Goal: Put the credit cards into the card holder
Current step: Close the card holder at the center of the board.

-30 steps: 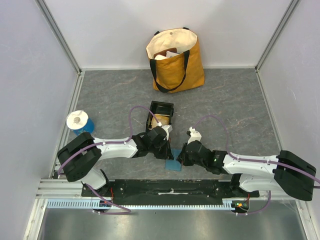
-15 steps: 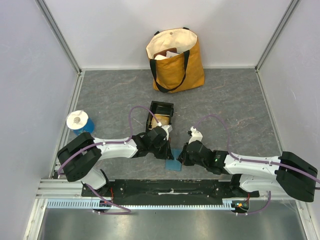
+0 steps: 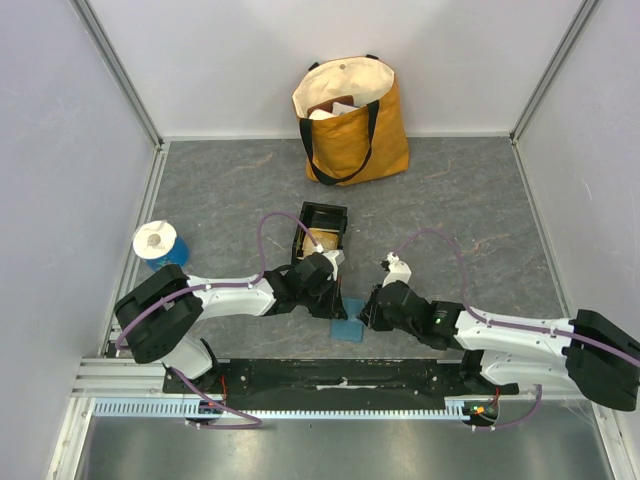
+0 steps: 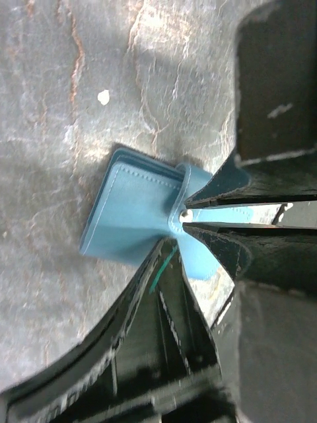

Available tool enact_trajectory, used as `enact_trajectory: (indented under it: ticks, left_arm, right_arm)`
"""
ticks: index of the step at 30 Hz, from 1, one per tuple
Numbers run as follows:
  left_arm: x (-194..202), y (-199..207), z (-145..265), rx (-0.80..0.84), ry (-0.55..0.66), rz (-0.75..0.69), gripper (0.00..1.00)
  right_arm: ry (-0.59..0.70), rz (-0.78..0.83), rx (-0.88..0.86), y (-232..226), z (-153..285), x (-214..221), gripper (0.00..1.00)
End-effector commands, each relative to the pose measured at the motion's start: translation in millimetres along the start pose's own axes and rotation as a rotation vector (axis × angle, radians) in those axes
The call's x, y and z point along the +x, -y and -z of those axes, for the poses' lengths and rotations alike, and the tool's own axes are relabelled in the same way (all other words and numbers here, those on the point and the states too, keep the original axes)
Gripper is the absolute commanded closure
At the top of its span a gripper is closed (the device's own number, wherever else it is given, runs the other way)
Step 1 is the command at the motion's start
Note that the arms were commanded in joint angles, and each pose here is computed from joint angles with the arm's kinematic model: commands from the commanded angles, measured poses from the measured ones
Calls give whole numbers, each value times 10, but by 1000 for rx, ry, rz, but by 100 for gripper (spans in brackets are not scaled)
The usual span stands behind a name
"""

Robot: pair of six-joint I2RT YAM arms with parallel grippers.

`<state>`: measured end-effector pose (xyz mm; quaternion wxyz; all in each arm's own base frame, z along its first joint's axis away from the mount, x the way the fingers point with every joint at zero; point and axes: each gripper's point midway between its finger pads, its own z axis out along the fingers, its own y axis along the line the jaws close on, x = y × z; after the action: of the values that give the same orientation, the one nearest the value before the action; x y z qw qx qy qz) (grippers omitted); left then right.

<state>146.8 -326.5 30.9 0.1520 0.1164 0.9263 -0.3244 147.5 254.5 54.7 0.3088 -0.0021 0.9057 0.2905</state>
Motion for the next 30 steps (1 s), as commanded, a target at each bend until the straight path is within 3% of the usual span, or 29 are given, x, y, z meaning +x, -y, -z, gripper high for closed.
enact_trajectory:
  ticks: [1,30]
  left_arm:
    - [66,-64,-42,-33,-13,6,96]
    - [69,-60,-53,-30,-20,6,97]
  right_arm:
    - [-35,1,36,60,-51,72,80]
    - [-18,63,-34,-176,-116,-41,77]
